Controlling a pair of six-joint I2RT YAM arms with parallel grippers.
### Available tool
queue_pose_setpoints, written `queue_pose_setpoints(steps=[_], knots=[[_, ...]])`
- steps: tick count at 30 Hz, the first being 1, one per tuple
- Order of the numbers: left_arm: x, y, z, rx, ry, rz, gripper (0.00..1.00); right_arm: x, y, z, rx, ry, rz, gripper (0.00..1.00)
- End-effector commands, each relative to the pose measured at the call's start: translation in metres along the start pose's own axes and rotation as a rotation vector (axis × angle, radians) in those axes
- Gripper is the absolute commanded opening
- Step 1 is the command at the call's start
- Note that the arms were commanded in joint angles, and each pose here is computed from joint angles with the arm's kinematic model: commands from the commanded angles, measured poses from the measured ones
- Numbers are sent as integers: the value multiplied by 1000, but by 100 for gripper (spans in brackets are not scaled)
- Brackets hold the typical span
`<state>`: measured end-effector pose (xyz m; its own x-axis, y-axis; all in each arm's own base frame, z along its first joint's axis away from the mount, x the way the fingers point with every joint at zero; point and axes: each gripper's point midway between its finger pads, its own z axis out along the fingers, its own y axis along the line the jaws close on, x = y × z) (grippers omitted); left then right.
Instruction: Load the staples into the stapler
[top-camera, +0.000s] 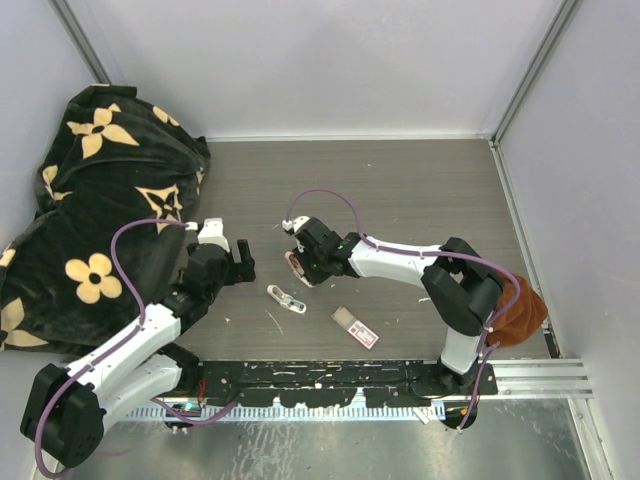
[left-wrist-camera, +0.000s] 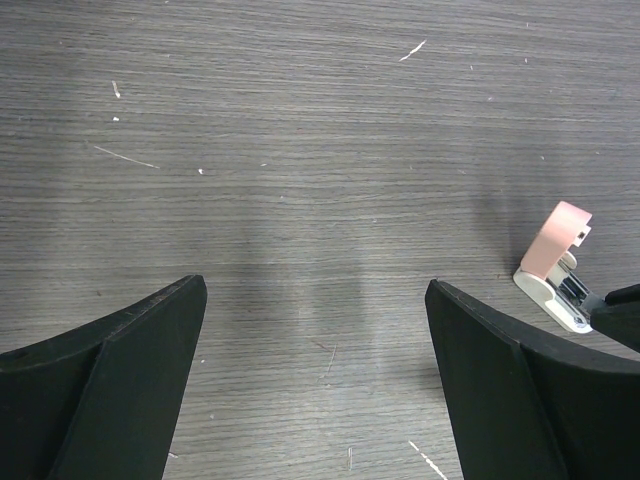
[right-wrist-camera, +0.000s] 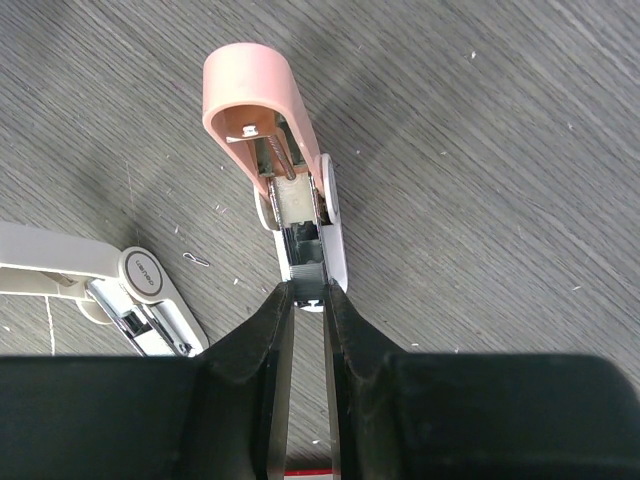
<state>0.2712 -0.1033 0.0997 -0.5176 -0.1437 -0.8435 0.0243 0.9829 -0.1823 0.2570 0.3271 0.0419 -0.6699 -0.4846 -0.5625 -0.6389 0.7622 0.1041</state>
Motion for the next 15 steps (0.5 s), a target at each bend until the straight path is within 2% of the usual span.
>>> queue_pose_setpoints(steps=[1, 15], knots=[[-19, -4, 1, 9, -70, -9, 94, -24, 0, -3, 7, -63, 7, 18], [-18, -4, 1, 10, -65, -8, 94, -29, -1, -1, 15, -67, -6, 18]])
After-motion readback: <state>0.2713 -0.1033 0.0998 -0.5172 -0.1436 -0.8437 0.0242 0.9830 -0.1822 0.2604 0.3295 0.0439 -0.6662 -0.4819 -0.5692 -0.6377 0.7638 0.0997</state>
